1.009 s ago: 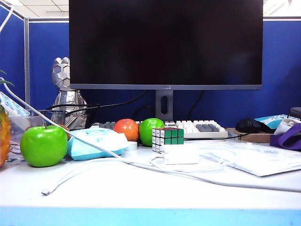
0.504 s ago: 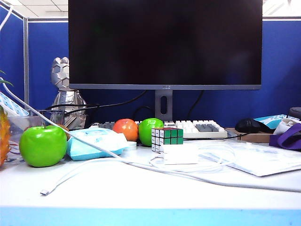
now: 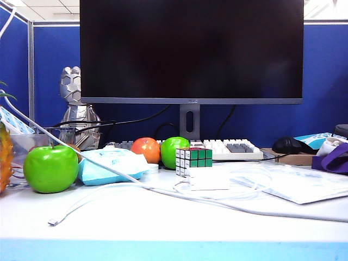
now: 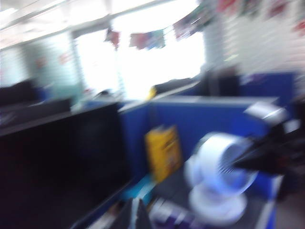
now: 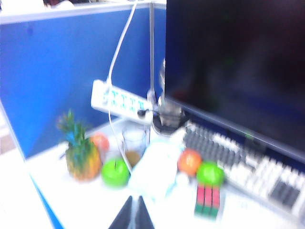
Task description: Pick up the Type-C charging cable and the charging base, insert one end of the Type-C charger into the corresponding slot on the base, and finally place the plugged-in charger back on the table.
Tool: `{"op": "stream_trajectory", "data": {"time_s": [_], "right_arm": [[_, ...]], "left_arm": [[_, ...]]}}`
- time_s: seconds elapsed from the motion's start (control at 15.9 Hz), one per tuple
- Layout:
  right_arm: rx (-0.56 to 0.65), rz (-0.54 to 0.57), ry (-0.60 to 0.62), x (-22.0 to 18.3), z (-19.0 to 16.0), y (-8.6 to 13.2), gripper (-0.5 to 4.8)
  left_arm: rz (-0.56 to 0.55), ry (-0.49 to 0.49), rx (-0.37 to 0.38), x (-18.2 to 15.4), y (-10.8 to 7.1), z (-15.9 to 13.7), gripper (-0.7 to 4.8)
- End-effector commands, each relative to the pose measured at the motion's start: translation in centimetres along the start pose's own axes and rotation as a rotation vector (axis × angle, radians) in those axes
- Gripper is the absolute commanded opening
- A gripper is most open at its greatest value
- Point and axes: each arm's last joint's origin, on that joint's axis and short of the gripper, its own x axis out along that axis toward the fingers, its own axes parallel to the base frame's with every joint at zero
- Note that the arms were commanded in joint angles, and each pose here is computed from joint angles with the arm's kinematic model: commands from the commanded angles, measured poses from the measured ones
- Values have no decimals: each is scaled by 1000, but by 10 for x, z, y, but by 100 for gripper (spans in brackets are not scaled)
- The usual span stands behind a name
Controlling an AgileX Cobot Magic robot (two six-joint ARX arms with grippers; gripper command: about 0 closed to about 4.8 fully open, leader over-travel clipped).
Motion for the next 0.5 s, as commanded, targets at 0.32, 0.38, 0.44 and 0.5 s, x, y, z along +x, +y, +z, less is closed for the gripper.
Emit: {"op": "stream_trajectory", "data": {"time_s": [0.32,0.38,0.44,0.5], "right_arm": [[7,-44,-92,-12,-91,7,-1],[34,-71,-103,-10,-104,6,-1],[53,-121,-101,-4,-125,4,-1],[62,-170,-92,-1,-140,2,-1]], "left_arm": [[80,282,50,-91,-26,-33,-6],[87,282,30,-99,-29,-34,-6],[96,284,5,-112,-33,-38,-6],[128,292,-2,-124,-36,-41,-6]]}}
